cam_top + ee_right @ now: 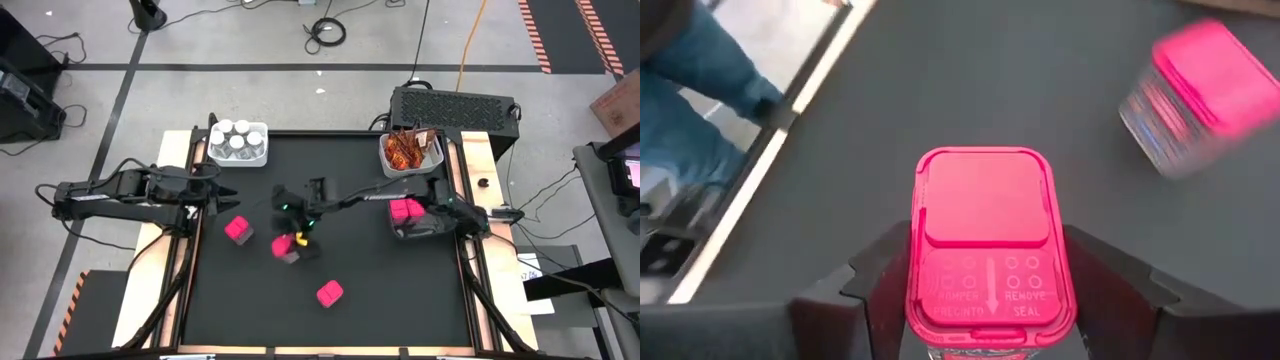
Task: Sort spices by type
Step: Put the red seasoning can into the black transparent bin
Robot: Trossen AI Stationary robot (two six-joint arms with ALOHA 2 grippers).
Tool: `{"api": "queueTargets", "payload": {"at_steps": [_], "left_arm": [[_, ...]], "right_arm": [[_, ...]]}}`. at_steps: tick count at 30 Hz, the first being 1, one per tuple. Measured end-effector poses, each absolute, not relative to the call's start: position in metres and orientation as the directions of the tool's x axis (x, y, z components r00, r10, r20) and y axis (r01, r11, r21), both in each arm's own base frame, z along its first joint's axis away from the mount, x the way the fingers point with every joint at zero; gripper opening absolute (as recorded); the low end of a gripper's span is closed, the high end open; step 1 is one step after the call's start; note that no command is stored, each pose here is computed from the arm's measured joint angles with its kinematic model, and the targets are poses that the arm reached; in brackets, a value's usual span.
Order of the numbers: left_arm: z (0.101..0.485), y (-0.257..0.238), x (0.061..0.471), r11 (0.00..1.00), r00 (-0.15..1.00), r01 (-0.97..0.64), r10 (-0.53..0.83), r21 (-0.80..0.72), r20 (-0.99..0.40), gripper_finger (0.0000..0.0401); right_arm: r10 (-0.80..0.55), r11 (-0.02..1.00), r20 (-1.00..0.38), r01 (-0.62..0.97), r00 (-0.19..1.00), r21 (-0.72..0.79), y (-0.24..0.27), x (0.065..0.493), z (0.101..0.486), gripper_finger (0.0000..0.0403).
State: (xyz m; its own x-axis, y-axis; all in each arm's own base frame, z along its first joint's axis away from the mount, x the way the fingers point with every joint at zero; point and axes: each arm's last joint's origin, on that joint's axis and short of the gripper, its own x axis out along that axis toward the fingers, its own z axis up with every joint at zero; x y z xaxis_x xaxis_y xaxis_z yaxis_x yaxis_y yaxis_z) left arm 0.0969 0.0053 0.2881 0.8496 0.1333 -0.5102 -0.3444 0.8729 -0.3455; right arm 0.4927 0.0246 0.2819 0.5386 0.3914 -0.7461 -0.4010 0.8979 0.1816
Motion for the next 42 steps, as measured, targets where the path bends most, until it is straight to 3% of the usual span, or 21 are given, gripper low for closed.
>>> {"api": "queueTargets", "payload": {"at_steps": [6,10,19,22,28,32,42], "left_arm": [[0.291,0.006,0.099,0.869,0.865,-0.354,0.164,-0.346,-0.474,0.0192],[0.292,0.007,0.099,0.866,0.862,-0.368,0.182,-0.338,-0.472,0.0192],[0.291,0.007,0.1,0.862,0.859,-0.375,0.186,-0.34,-0.477,0.0192],[0.292,0.007,0.1,0.862,0.863,-0.373,0.186,-0.344,-0.47,0.0192],[0.292,0.007,0.104,0.861,0.862,-0.377,0.191,-0.341,-0.47,0.0192],[0.289,0.007,0.108,0.861,0.849,-0.387,0.192,-0.331,-0.493,0.0192],[0.283,0.007,0.121,0.854,0.814,-0.414,0.192,-0.316,-0.548,0.0192]], "right_arm": [[0.323,0.945,-0.837,-0.198,0.442,0.26,-0.004,0.448,0.321,0.0211],[0.19,0.981,-0.906,-0.042,0.377,0.189,-0.013,0.419,0.34,0.0211],[-0.029,0.965,-0.915,0.25,0.402,0.08,-0.014,0.332,0.37,0.0211],[-0.154,0.893,-0.887,0.445,0.436,0.063,-0.011,0.289,0.365,0.0211],[-0.339,0.604,-0.819,0.775,0.463,0.187,-0.002,0.218,0.341,0.0212],[-0.393,0.451,-0.819,0.864,0.417,0.224,0.004,0.186,0.32,0.0212],[-0.461,0.247,-0.865,0.965,0.197,0.088,0.006,0.154,0.289,0.0212]]}}
